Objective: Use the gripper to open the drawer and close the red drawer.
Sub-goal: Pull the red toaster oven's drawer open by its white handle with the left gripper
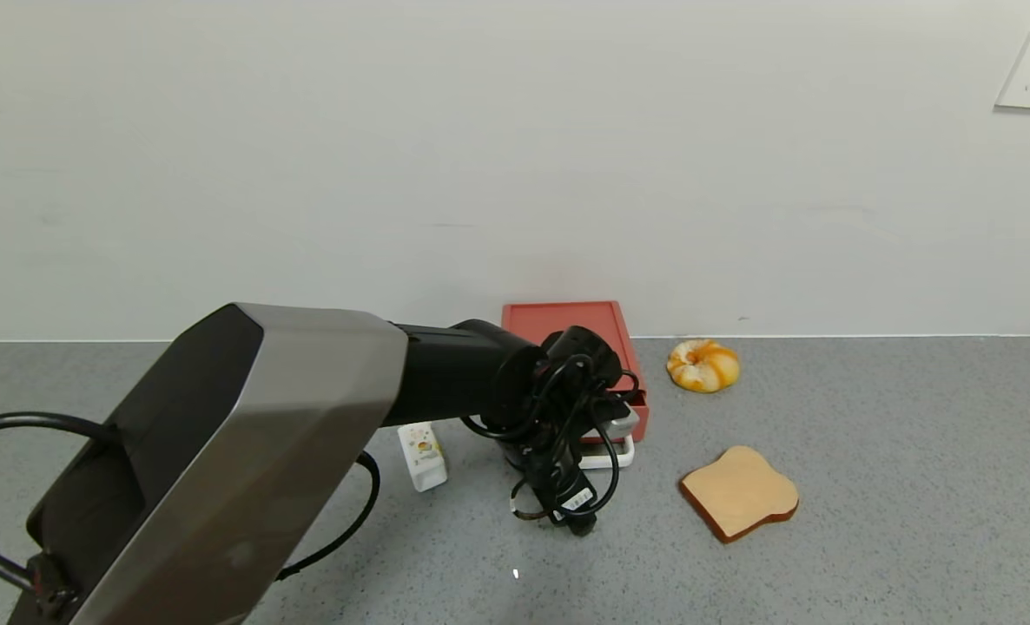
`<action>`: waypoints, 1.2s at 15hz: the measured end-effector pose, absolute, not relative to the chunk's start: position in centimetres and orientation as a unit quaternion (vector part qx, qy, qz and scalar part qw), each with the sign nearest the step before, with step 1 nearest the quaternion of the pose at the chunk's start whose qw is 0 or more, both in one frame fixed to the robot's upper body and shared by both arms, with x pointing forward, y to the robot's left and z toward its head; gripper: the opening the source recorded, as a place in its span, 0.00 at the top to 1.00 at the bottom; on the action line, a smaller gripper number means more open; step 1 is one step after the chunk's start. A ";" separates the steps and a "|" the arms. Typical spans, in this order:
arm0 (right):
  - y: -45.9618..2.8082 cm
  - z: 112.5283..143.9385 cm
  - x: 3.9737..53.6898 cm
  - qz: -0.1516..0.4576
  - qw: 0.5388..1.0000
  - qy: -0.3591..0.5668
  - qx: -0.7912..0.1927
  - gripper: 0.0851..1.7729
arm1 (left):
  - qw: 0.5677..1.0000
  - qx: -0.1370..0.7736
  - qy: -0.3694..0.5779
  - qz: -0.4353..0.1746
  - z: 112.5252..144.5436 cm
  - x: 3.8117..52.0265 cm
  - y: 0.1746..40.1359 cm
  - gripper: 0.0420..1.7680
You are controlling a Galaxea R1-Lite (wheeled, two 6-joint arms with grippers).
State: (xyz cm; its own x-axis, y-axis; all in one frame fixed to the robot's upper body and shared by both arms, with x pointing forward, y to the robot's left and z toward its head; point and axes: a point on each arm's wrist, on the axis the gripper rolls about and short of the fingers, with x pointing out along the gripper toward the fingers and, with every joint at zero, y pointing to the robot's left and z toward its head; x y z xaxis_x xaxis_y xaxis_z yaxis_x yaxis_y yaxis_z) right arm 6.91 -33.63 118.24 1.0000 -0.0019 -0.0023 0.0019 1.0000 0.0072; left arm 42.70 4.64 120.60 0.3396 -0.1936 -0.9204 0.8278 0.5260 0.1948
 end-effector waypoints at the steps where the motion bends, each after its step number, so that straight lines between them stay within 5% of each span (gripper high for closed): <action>1: -33.6 118.2 6.9 -0.001 1.000 0.001 0.004 0.04 | 0.742 0.344 0.461 -0.345 120.7 42.5 4.7 0.03; 18: -33.6 118.3 6.9 -0.001 1.000 0.001 0.004 0.04 | 0.716 0.338 0.493 -0.360 120.4 38.3 4.4 0.03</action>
State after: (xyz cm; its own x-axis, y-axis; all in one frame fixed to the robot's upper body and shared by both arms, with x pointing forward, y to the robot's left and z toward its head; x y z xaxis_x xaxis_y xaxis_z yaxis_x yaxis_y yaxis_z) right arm 6.90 -33.63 118.26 1.0000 -0.0019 -0.0015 0.0019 1.0000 0.0072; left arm 38.31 4.39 120.44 0.2555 -0.1822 -0.9495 0.8489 0.5123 0.1301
